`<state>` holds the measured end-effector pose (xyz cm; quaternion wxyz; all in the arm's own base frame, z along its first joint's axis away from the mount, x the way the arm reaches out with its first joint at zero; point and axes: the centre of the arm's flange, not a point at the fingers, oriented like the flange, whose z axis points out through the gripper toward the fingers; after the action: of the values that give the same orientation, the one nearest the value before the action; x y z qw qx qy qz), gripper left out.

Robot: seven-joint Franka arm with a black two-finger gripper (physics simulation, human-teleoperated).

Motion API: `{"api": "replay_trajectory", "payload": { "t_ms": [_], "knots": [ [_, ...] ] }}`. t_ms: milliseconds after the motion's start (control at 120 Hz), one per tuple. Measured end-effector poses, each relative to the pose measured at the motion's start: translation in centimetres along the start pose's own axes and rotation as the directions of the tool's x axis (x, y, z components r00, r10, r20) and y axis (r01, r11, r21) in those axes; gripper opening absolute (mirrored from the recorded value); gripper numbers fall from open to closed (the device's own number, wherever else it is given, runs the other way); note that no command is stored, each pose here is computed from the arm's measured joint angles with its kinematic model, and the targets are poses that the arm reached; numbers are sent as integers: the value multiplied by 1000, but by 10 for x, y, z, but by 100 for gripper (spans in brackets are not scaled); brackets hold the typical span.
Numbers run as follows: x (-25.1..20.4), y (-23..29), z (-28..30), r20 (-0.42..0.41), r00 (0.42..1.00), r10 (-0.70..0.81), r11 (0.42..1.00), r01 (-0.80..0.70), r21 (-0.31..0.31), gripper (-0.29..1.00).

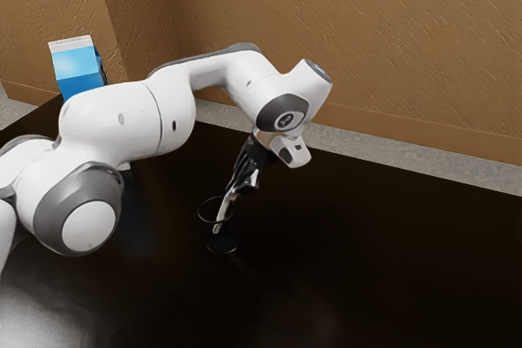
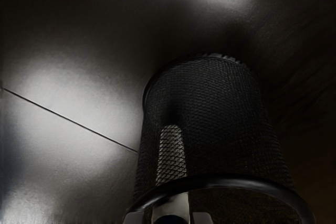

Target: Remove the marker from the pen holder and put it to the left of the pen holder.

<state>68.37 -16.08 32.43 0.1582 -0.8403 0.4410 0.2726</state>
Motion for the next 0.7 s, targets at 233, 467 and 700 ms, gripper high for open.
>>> {"api": "replay_trajectory", "payload": {
  "t_ms": [233, 467, 700],
  "knots": [
    [-46, 6, -47, -28, 999, -30, 999, 30, 23, -5],
    [-114, 2, -61, 78, 991, -111, 994, 112, -7, -8],
    [-134, -37, 41, 308, 941, -138, 970, 192, -150, -8]
  ]
}}
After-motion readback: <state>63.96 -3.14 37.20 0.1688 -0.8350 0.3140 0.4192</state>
